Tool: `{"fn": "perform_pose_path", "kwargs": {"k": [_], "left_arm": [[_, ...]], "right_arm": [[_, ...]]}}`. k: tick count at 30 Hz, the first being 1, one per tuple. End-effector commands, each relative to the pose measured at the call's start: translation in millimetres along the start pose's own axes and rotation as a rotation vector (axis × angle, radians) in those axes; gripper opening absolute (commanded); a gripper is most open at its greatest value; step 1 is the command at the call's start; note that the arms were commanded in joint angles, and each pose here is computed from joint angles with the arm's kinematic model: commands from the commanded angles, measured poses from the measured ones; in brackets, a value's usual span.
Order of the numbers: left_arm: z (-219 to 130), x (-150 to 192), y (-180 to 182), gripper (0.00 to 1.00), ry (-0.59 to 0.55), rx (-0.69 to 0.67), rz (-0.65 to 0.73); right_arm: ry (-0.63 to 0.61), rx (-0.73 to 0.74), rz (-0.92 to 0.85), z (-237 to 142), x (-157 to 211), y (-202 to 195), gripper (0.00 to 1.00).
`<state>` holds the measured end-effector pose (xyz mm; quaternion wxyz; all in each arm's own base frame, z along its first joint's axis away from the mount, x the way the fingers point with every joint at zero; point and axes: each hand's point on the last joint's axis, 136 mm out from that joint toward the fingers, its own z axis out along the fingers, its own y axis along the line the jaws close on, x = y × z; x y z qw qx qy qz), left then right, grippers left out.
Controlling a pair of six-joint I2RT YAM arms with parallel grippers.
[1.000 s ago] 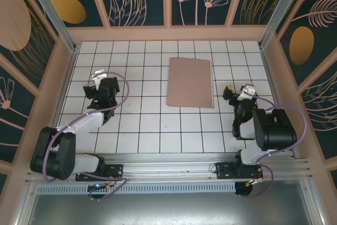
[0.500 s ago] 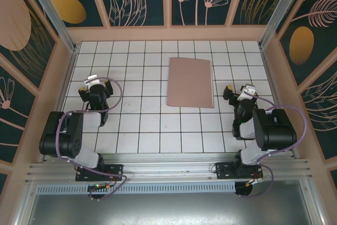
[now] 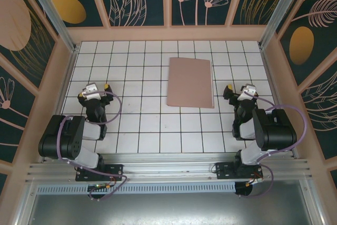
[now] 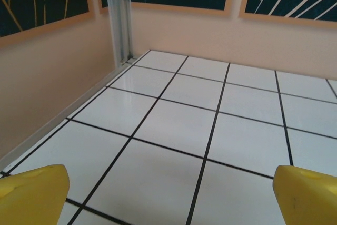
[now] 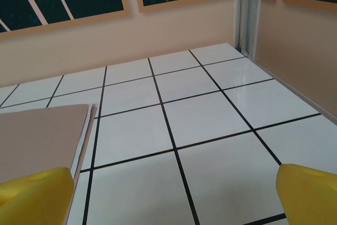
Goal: Put the files into the folder
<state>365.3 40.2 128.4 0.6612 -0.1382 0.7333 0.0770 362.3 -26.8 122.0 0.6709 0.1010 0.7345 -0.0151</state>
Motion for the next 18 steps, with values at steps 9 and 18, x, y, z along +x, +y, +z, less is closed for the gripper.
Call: {"fn": "perform_pose_path", "kwargs": {"k": [9,18], "left_arm": [[0.4,-10.4,-0.5,0.99,-0.04,0.014,-0.014],[0.5,-10.3,-0.3,0.99,-0.04,0.012,-0.014]], "right_arm": [[-0.031,0.014,0.002,3.6,-9.3,-0.4,0.99],[-0.03,0.007,-0.009,4.1,-9.1,2.3,0.99]]}}
